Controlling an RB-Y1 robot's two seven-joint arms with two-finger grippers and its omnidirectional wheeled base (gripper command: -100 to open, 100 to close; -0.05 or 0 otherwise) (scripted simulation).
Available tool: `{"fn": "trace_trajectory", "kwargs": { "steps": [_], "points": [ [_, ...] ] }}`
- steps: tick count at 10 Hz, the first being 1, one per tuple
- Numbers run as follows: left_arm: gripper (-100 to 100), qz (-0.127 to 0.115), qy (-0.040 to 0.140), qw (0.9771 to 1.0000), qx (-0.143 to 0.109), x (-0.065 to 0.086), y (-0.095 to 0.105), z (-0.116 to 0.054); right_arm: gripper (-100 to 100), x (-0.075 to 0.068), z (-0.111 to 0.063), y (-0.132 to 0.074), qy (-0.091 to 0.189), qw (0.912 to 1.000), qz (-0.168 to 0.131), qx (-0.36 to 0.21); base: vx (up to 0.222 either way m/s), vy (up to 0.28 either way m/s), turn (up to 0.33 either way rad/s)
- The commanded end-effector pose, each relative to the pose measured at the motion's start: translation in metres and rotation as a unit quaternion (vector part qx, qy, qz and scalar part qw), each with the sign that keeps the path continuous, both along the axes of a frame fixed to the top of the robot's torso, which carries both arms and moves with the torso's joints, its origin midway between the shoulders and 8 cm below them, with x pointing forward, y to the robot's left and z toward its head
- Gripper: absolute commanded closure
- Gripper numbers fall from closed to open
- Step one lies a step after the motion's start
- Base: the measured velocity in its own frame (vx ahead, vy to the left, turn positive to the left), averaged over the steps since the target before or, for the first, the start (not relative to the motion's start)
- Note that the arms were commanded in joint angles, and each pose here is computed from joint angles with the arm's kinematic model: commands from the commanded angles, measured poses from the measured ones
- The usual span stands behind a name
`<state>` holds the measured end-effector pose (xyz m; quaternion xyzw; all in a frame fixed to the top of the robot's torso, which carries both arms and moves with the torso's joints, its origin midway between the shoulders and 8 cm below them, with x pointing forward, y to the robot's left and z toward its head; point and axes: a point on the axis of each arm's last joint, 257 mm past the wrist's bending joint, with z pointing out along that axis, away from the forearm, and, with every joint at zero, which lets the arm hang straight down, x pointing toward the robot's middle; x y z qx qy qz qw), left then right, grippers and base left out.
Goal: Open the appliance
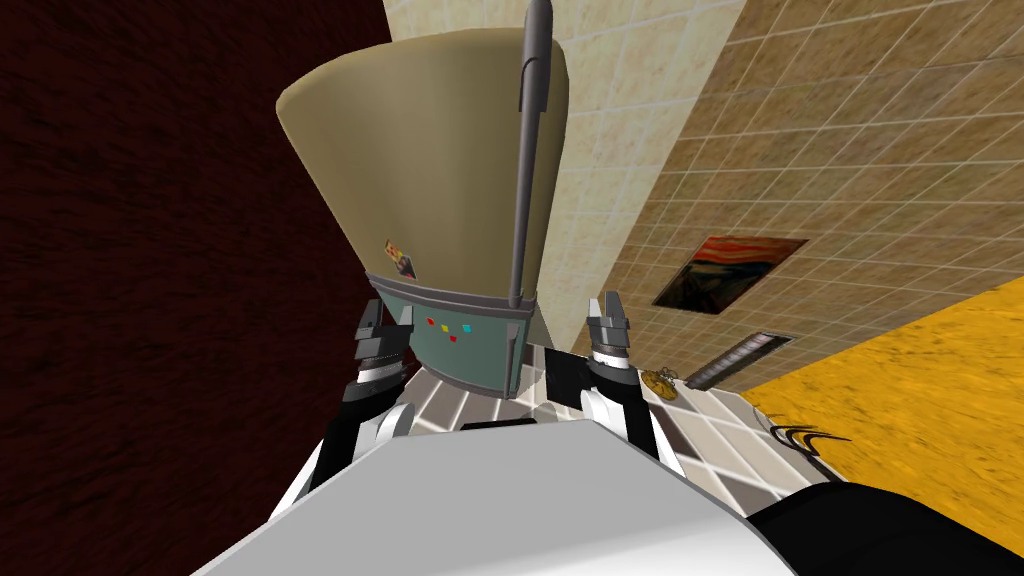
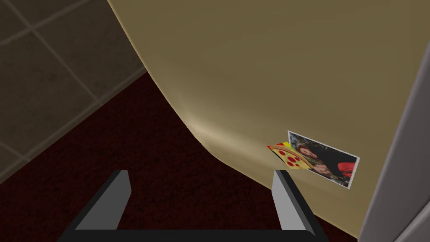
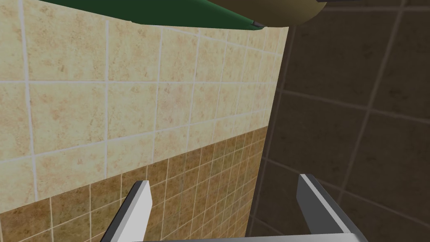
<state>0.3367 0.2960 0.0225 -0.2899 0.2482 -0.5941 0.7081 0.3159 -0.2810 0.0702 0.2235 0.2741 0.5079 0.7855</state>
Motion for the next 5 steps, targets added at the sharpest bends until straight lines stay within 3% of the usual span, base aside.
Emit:
{"fn": "trace_trajectory", "kwargs": {
  "steps": [1, 4, 5],
  "points": [
    [0, 0.000, 0.000, 1.0000, 0.000, 0.0000, 0.0000, 0.0000, 0, 0.0000, 0.0000, 0.0000, 0.000, 1.0000, 0.000, 0.000, 0.000, 0.000, 0.000],
    [0, 0.000, 0.000, 1.0000, 0.000, 0.0000, 0.0000, 0.0000, 0, 0.0000, 0.0000, 0.0000, 0.000, 1.0000, 0.000, 0.000, 0.000, 0.000, 0.000],
    [-100, -0.004, 0.013, 0.9997, 0.021, 0.0014, -0.0021, -0.0023, 0, 0.0000, 0.0000, 0.0000, 0.000, 1.0000, 0.000, 0.000, 0.007, -0.038, -0.001]
  ]
}}
